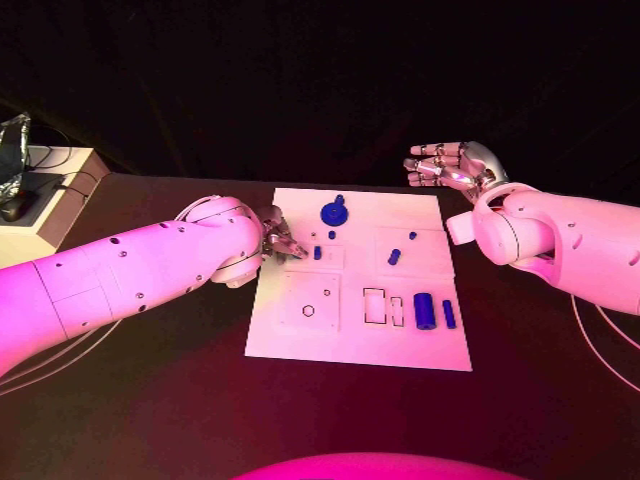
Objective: Assemble the parts on the task board
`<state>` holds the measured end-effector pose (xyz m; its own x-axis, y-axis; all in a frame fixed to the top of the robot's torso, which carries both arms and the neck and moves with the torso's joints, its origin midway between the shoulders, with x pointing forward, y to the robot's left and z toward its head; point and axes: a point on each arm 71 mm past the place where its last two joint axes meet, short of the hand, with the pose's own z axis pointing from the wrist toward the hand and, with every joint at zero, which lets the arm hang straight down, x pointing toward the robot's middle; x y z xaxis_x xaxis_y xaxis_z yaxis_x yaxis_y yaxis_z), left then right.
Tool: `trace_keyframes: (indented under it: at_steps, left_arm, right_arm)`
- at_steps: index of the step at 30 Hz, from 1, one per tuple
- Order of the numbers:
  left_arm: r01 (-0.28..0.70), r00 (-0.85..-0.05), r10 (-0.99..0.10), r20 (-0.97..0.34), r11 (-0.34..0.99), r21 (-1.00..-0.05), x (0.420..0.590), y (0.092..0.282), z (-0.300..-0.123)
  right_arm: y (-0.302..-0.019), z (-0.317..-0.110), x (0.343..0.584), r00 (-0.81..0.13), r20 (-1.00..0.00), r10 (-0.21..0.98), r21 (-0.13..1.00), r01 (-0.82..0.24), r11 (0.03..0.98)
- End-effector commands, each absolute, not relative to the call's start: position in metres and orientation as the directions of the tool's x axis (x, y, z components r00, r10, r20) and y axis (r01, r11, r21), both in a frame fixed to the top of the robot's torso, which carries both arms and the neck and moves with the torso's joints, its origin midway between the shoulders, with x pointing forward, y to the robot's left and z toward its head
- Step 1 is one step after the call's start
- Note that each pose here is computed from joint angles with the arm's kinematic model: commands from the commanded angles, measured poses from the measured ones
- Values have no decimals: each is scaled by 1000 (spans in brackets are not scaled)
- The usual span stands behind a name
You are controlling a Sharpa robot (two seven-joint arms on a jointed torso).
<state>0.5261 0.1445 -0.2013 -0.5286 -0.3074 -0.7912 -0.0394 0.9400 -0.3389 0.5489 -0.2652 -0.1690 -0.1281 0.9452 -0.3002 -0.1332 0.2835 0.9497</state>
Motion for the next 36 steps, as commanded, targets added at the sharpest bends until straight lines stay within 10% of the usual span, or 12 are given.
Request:
trace_keyframes:
  at_steps: [1, 36]
  left_arm:
    - [-63, -582, -277, -764, 953, -298, 521, 148, -214]
    - [-71, -560, -303, -771, 945, -320, 523, 148, -211]
  right_arm:
    - [-264, -169, 549, -144, -303, 942, 948, -145, 283]
    - [-264, -169, 548, -143, -312, 939, 945, -145, 292]
